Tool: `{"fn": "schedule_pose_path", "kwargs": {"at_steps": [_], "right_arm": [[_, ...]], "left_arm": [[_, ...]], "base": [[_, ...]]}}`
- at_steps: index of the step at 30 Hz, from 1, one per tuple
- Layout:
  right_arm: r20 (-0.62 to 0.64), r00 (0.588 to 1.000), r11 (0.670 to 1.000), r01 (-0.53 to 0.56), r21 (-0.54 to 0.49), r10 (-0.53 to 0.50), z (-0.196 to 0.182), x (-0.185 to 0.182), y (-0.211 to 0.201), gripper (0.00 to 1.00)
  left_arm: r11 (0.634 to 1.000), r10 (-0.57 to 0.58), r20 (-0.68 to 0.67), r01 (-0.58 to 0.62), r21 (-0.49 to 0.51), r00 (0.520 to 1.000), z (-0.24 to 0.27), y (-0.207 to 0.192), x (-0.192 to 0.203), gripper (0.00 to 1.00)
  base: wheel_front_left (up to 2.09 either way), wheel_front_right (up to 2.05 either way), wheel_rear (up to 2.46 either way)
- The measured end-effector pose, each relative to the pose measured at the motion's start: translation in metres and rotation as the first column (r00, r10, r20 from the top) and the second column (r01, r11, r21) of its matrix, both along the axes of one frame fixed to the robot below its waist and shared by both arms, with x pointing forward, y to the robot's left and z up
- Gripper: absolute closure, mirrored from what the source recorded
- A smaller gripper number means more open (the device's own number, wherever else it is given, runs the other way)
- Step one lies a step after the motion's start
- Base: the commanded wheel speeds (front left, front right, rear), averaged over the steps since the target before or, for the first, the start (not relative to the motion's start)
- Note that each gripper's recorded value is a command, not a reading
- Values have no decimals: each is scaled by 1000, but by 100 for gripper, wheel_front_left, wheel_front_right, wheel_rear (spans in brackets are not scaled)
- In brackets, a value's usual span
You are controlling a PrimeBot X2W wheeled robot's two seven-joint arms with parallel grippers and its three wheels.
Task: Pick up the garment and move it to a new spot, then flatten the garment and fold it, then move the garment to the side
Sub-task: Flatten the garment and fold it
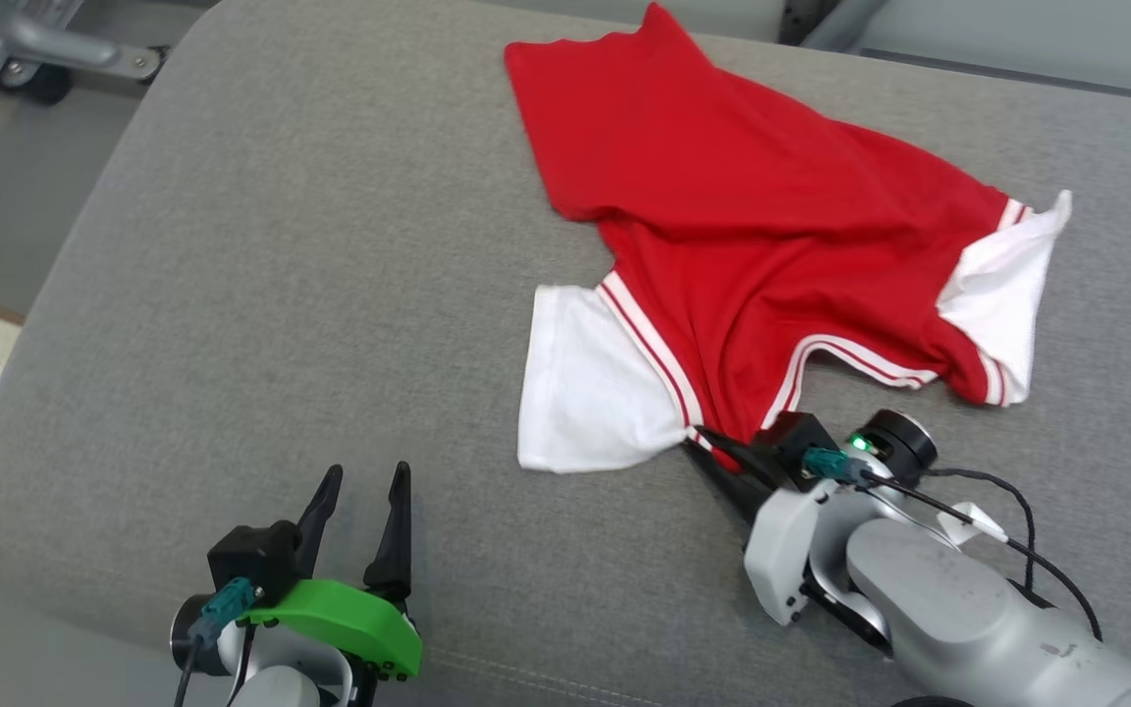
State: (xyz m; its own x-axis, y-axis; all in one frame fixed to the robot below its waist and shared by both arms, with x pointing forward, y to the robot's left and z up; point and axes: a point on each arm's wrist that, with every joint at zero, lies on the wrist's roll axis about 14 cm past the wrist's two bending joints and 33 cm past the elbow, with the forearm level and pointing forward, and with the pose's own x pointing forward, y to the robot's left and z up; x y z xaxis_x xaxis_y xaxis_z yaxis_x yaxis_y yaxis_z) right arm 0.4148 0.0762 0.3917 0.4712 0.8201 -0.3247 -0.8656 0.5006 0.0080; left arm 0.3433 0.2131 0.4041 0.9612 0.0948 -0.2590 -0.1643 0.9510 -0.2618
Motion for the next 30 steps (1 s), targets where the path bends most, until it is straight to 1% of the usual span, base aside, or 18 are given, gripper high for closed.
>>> {"fn": "schedule_pose_path", "kwargs": {"at_steps": [4,10,12,16,19,20,21,22,25,30], "right_arm": [[-7,995,994,104,-46,-104,-5,0,-57,100],[-13,965,960,257,-107,-260,-11,-10,-135,100],[-2,948,940,315,-134,-318,-11,-11,-164,100],[34,904,888,426,-172,-427,-5,-11,-219,100],[57,868,851,495,-178,-493,1,-13,-249,100],[60,859,843,510,-171,-508,4,-14,-254,82],[58,852,838,523,-158,-521,6,-14,-257,38],[54,844,833,536,-140,-534,9,-15,-258,0],[63,816,812,577,-83,-574,23,-10,-265,0],[89,755,759,650,27,-650,50,4,-284,0]], "left_arm": [[997,-69,28,70,-14,997,6,-20,13,0],[985,-170,56,172,-30,984,11,-53,28,0],[979,-197,64,199,-33,978,13,-62,31,0],[968,-245,76,248,-36,967,16,-78,38,0],[959,-276,84,280,-38,957,18,-89,42,0],[957,-284,86,288,-38,955,19,-92,43,0],[955,-291,87,295,-38,953,19,-94,44,0],[953,-296,89,301,-38,951,20,-96,46,0],[950,-308,91,312,-29,947,21,-100,54,0],[956,-293,102,293,15,951,26,-94,80,0]], "base": [[0,0,0],[0,0,0],[0,0,0],[0,0,0],[0,0,0],[0,0,0],[0,0,0],[0,0,0],[0,0,0],[0,0,0]]}}
